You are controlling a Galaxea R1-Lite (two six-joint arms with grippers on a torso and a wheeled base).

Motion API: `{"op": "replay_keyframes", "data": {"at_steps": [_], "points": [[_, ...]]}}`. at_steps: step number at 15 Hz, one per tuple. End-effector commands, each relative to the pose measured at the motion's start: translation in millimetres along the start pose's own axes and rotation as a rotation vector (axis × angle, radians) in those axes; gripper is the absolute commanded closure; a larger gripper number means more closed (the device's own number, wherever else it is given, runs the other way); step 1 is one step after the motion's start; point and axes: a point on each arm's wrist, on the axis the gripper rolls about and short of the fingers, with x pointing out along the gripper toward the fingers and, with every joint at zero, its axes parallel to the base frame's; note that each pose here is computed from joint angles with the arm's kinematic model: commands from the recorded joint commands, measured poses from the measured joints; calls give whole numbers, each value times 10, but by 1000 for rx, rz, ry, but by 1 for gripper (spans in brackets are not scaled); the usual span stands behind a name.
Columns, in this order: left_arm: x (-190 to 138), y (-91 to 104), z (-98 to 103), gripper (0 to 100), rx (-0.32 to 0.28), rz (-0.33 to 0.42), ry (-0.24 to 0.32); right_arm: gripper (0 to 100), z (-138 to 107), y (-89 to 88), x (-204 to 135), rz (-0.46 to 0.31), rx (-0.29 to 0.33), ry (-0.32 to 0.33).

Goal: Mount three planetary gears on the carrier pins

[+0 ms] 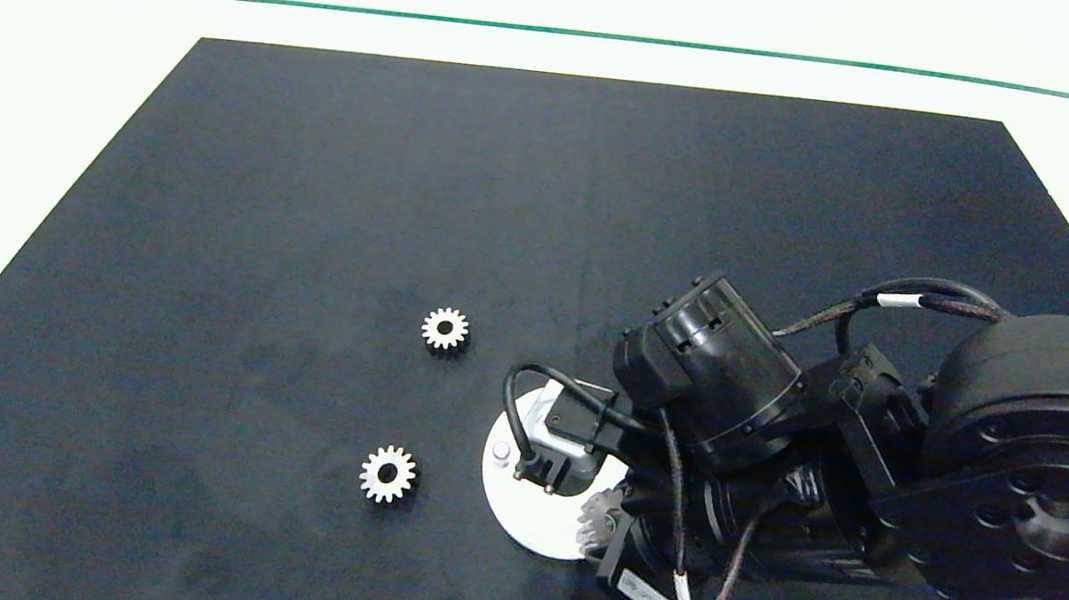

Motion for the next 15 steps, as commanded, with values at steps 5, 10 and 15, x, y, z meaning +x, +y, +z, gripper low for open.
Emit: {"op": "replay_keyframes", "data": {"at_steps": [5, 10, 15], "points": [[3, 0, -3, 0, 2, 0, 5, 81, 33, 1, 62, -2, -7, 10], [3, 0, -3, 0, 2, 0, 5, 0, -11, 12, 2, -13, -16, 20], [3, 0, -3, 0, 2, 0, 5, 0, -48, 28, -38, -11, -19, 20]]}}
